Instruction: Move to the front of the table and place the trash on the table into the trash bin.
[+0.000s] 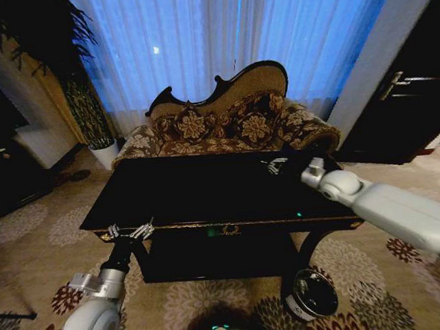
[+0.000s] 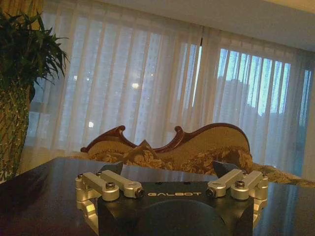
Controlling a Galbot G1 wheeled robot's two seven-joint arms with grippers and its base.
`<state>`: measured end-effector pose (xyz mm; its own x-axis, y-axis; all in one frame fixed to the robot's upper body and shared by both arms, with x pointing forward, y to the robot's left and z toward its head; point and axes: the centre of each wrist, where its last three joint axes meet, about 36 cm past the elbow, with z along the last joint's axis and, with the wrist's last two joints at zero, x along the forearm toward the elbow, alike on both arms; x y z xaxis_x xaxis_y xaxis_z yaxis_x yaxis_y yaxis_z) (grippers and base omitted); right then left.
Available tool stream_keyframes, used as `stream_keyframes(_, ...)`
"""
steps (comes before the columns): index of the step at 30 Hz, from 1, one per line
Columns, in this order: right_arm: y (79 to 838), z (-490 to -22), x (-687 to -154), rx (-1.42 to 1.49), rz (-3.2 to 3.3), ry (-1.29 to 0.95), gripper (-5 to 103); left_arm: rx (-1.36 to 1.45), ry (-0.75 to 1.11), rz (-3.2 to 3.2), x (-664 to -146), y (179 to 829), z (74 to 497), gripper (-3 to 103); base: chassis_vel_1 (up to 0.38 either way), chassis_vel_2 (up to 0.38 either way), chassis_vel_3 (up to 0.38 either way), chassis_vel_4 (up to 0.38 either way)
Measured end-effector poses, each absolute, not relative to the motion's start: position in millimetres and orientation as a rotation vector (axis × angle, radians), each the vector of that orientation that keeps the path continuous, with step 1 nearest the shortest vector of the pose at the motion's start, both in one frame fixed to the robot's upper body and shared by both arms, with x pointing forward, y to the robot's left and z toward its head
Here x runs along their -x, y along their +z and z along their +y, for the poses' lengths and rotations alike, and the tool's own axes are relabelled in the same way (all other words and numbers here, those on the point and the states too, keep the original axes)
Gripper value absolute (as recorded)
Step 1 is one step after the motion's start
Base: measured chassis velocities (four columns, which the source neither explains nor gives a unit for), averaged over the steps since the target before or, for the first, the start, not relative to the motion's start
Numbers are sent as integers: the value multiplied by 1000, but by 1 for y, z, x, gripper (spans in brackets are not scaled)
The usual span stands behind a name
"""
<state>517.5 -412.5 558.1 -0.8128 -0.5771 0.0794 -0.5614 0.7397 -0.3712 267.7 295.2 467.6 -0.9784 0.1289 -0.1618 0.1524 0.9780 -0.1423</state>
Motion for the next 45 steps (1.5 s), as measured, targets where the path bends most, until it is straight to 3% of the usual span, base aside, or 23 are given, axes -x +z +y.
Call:
stream_keyframes(7, 575, -441, -482, 761, 2898, -612, 2, -210, -231, 2974, -272, 464, 296, 100, 0, 0, 0, 0)
stream_keyframes(18, 548, -431, -475, 643, 2937, -481, 2, -111, -196, 2979, -266, 463, 314, 100, 0, 0, 0, 0)
stream_keyframes(32, 518, -469, -461, 551, 2926, -388, 2, -70, -171, 2964, -259, 471, 323, 100, 0, 0, 0, 0)
stream_keyframes(45, 506, -516, -408, 438, 2889, -393, 2, -80, -164, 2964, -255, 475, 321, 100, 0, 0, 0, 0)
